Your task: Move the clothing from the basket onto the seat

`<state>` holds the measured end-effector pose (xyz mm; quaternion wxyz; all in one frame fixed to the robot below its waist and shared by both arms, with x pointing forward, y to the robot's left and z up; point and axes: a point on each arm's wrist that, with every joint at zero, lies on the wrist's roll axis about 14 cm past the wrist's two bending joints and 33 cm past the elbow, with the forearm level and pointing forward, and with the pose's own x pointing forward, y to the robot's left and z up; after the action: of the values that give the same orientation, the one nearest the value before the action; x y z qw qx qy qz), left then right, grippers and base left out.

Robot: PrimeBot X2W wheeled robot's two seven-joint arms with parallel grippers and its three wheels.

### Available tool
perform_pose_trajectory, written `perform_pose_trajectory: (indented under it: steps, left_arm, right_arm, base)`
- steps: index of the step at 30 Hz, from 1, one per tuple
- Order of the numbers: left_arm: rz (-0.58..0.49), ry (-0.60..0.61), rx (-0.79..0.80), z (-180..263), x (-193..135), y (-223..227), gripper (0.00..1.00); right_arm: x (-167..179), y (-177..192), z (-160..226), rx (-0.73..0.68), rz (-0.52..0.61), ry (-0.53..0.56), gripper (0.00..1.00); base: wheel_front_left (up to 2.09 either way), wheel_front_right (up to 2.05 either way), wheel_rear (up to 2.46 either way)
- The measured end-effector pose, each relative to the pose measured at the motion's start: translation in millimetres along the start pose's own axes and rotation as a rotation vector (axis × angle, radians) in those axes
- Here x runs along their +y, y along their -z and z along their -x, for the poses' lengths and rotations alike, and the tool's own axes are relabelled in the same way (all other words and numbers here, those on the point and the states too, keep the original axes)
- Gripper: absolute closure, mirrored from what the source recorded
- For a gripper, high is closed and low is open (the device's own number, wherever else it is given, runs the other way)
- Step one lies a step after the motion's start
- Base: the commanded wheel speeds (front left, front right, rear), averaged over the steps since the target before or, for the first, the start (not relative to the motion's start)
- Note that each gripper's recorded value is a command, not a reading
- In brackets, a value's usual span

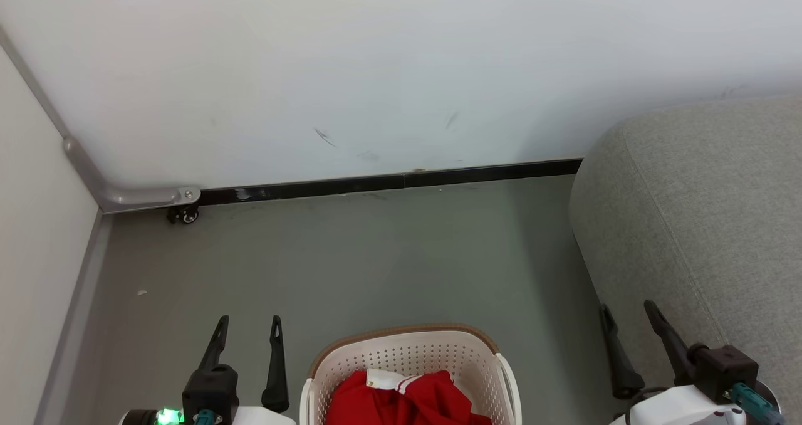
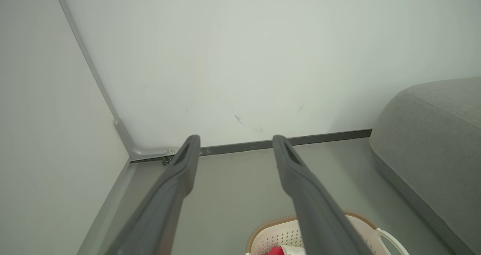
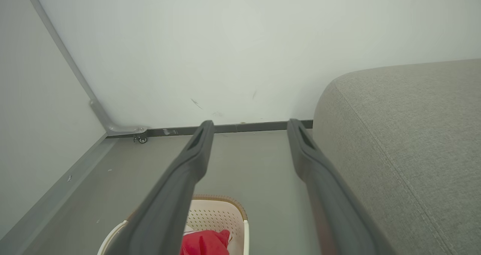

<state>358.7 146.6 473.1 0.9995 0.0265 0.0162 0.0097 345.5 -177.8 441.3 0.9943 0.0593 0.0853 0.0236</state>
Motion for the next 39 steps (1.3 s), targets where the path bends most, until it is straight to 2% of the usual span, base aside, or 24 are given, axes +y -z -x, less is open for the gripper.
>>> perform_pose_trajectory:
  steps: [25,39]
  left_arm:
    - [-0.012,0.02,0.004,1,-4,2,0.0]
    - [-0.075,0.14,0.06,0,-23,23,0.0]
  right_arm:
    - [5,3,0,0.007,0.0,-0.016,0.0]
    - [-16,-7,-3,-0.032,0.034,0.044,0.0]
  base:
    - [0.0,0.0,0.0]
    - [0.0,0.0,0.0]
